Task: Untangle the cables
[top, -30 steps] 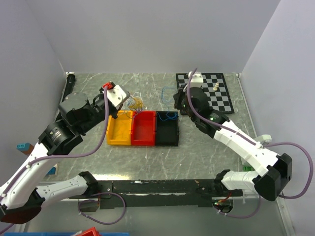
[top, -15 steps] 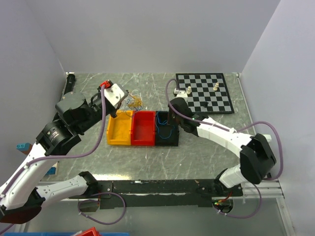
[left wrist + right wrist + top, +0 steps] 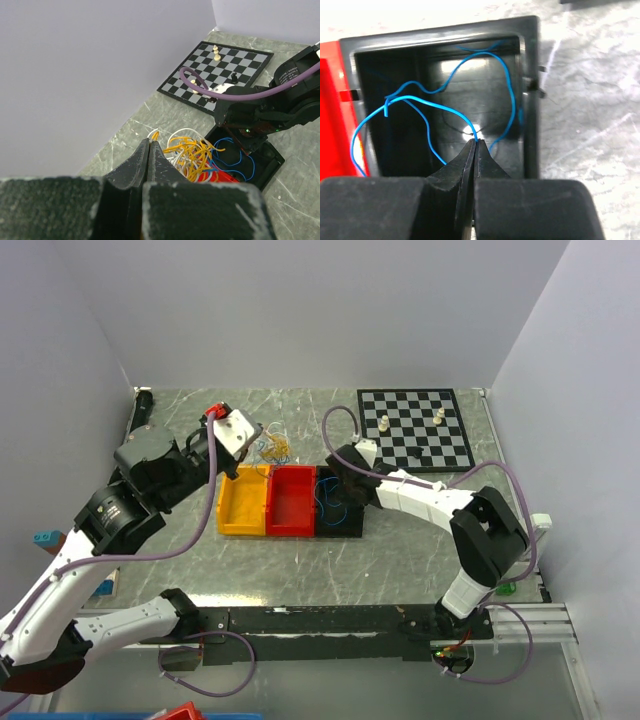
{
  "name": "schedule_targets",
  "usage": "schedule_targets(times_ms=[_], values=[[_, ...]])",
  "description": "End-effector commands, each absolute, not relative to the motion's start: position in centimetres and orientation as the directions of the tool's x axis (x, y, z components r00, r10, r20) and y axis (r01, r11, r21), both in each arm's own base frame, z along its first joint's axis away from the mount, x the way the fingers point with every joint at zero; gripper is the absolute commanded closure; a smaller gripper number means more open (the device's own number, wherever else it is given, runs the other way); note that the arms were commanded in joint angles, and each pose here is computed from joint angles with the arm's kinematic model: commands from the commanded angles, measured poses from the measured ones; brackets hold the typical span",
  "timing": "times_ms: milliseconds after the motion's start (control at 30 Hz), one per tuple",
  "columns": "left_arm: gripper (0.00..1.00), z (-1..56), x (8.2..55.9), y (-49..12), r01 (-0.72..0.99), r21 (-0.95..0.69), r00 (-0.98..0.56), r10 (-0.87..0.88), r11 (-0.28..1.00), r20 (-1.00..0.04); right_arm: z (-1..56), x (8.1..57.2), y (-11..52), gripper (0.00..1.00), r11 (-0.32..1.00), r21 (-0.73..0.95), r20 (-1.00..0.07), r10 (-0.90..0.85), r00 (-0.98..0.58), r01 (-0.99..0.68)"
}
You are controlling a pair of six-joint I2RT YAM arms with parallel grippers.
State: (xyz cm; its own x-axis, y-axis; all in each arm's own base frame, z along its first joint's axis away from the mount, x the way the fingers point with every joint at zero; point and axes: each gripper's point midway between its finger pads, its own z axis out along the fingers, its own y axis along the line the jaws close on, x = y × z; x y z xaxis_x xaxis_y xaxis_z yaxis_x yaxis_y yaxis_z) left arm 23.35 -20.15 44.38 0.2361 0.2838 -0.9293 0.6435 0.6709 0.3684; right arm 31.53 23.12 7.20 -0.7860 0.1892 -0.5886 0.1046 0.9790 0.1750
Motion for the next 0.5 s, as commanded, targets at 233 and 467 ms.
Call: schedule_targets(times_ms=[233,467], values=[[0.99,46.7,23.0,-20.8,0.655,0.354,0.275,0.226,0.667,-0.935,12.2,32.2,23.9,0.46,0.96,0.271,-0.663,0.242,-0.709,0.074],[0.99,46.5,23.0,-21.0,0.666,0.34,0.265,0.215,0.664,-0.94,15.2,31.5,24.7,0.41,0.929,0.37,-0.693,0.271,-0.668,-0.006]])
